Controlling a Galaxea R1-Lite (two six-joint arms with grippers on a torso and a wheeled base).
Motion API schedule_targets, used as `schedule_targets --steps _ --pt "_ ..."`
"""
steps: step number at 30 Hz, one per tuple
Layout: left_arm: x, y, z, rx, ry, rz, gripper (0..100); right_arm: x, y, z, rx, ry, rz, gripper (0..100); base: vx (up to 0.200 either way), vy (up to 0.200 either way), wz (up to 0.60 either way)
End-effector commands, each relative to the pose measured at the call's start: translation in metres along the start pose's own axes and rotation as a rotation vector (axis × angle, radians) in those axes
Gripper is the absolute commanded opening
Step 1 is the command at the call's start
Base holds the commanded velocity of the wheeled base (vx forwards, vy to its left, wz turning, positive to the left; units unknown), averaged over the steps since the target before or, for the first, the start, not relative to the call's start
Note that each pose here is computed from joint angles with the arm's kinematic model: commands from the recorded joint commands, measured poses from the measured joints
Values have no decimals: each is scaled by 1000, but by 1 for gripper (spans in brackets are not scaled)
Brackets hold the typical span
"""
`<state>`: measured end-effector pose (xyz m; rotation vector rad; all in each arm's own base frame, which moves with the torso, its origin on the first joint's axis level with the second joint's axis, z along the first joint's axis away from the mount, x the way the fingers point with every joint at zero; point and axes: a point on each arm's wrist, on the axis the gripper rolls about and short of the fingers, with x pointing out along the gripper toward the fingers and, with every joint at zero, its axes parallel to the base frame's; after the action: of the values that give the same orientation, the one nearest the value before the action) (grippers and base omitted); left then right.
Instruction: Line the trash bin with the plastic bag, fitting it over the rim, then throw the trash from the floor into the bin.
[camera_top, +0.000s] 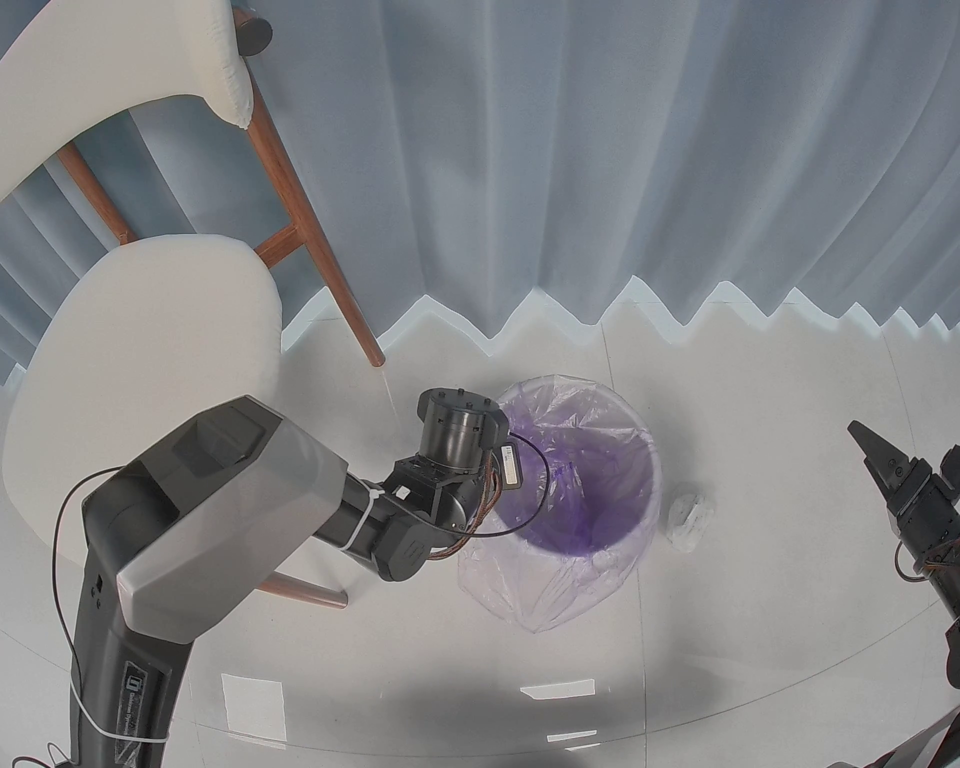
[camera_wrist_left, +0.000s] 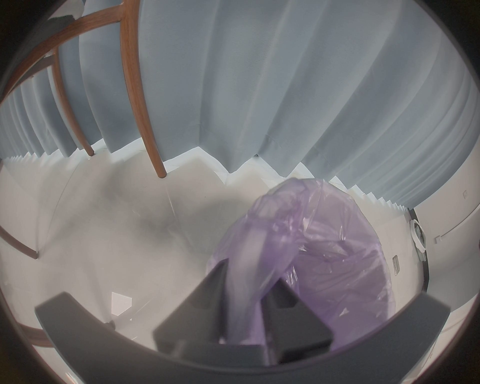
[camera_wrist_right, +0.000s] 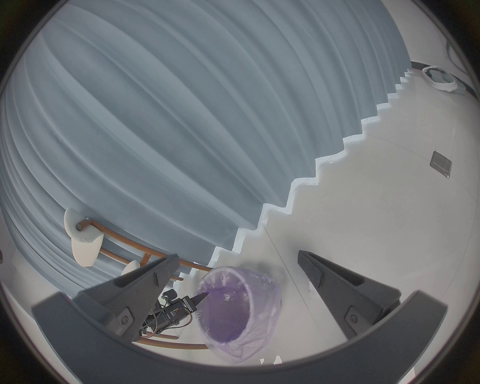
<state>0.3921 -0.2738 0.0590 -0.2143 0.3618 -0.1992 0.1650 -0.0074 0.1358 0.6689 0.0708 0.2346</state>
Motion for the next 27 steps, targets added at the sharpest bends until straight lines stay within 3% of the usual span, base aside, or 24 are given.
schedule_targets --steps 1,11,16,21,22,27 --pt "0 -2 -2 2 0 2 100 -4 0 -2 3 7 -5 100 0 0 0" --pt "-68 -13 51 -14 -72 -49 100 -4 0 -2 1 4 -4 100 0 0 0" --pt "-119 10 62 17 -56 13 100 -4 -1 -3 -8 16 -12 100 0 0 0" --pt "-161 18 90 -8 -126 -12 100 -6 -7 -9 -67 72 -72 100 0 0 0" --pt "-183 22 101 -24 -160 -30 100 -6 -11 -15 -104 112 -129 100 0 0 0" --pt "-235 40 107 -43 -207 -80 100 -6 -18 -22 -145 182 -193 100 0 0 0"
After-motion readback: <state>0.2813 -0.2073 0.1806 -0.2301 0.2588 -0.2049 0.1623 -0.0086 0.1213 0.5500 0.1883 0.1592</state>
